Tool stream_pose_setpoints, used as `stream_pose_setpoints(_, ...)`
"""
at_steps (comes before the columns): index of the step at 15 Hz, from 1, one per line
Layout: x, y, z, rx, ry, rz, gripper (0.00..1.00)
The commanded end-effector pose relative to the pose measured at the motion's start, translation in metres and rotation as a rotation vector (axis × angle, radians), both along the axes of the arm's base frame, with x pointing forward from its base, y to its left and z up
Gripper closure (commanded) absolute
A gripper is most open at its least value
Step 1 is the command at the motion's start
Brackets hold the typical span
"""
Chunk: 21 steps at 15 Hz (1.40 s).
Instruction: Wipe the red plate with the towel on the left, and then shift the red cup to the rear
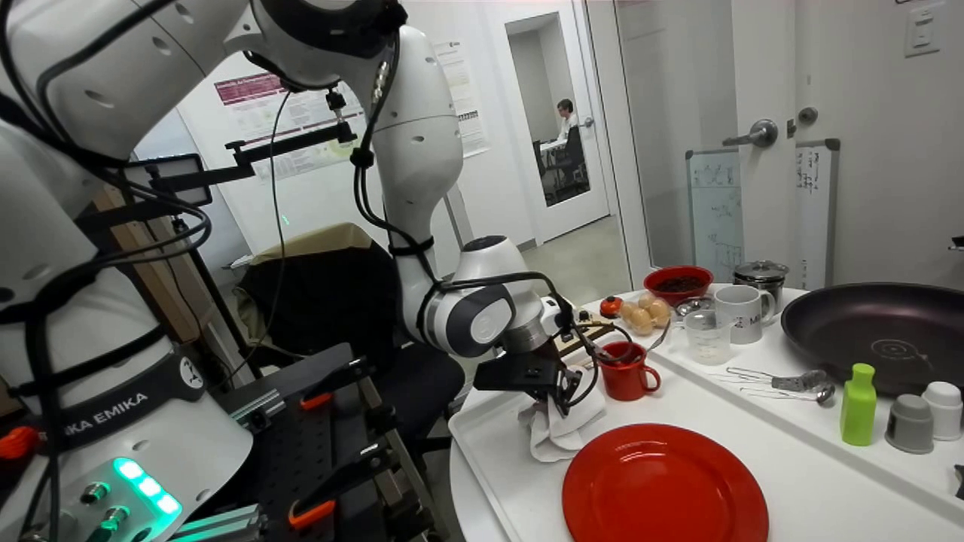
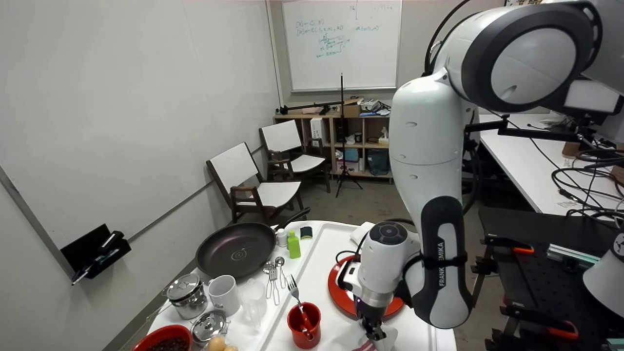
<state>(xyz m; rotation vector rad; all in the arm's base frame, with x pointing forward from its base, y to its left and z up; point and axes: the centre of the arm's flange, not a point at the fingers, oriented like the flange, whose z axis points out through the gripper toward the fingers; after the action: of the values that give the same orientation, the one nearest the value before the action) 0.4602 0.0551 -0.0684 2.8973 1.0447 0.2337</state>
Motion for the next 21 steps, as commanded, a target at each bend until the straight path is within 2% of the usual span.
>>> stream_pose_setpoints(1, -0.015, -0.014, 0.041, 0.021, -0.065, -0.018, 0.99)
stream_pose_setpoints(9, 0.006, -0.071, 0.100, 0.026, -0.153, -0.157, 0.99)
stream_pose_setpoints(12, 0.009, -0.099, 0.102, 0.028, -0.146, -0.220, 0.99)
stream_pose_setpoints(21, -0.010, -0.167, 0.085, 0.022, -0.095, -0.374, 0.99)
